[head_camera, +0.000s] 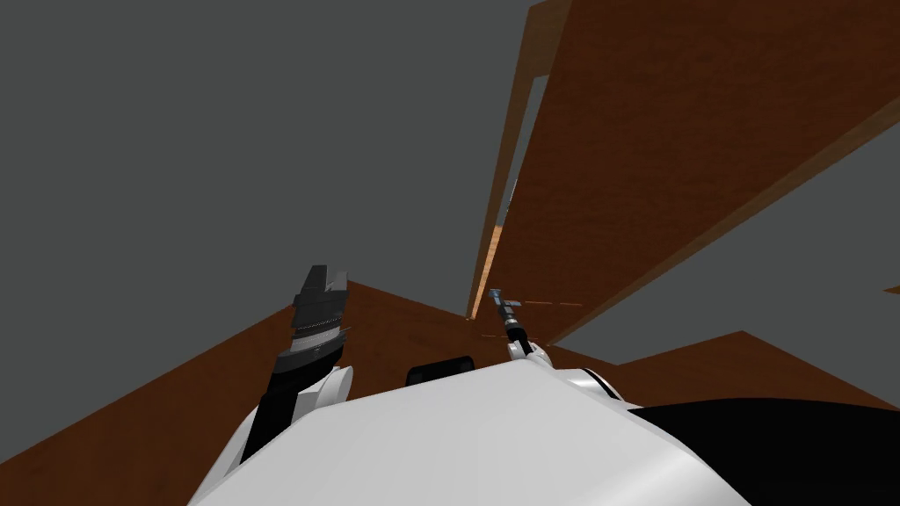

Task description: Pull the door open

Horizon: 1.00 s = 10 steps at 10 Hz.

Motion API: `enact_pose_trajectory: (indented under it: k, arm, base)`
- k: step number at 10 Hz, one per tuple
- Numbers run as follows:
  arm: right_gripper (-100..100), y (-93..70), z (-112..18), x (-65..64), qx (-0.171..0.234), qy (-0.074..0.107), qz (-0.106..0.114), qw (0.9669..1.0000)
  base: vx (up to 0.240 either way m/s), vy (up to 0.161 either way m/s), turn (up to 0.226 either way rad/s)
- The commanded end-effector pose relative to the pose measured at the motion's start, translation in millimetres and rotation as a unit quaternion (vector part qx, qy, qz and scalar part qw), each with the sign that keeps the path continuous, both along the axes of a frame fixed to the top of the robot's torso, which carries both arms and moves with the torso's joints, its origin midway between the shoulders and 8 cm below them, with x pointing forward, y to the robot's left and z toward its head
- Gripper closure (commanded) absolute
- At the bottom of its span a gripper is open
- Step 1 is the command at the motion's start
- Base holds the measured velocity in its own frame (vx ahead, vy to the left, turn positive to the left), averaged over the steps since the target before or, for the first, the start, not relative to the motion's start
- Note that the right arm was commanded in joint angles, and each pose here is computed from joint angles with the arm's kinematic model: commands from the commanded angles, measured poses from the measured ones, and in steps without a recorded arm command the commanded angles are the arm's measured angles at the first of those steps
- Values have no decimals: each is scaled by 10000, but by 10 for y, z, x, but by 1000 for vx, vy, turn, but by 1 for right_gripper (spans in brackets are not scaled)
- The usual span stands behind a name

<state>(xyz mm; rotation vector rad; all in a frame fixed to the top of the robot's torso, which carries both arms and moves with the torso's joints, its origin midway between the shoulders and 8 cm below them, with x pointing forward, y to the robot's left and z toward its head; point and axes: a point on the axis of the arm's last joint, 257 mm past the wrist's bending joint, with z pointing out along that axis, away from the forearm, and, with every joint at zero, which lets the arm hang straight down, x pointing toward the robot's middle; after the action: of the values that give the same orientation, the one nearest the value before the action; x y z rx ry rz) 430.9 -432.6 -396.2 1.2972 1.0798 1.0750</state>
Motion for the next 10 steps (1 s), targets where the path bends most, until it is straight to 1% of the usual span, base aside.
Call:
enact_pose_trajectory:
  k: [1,4,6,8,9,10]
  arm:
    - [100,16,9,-20,-9,-14,98,10000]
    - [100,57,25,-70,-22,-34,324,9995]
    - [100,90,33,-111,-25,-41,494,9988]
    - [100,125,37,-155,-22,-41,665,9978]
    - [100,137,37,-169,-20,-39,719,9974]
    - [100,148,45,-143,-22,-46,693,9976]
  base:
    - [-146,-22,85]
    - [-216,-48,88]
    - [-209,-79,100]
    - [-222,-44,78]
    - [-250,-35,54]
    - [-109,-6,8]
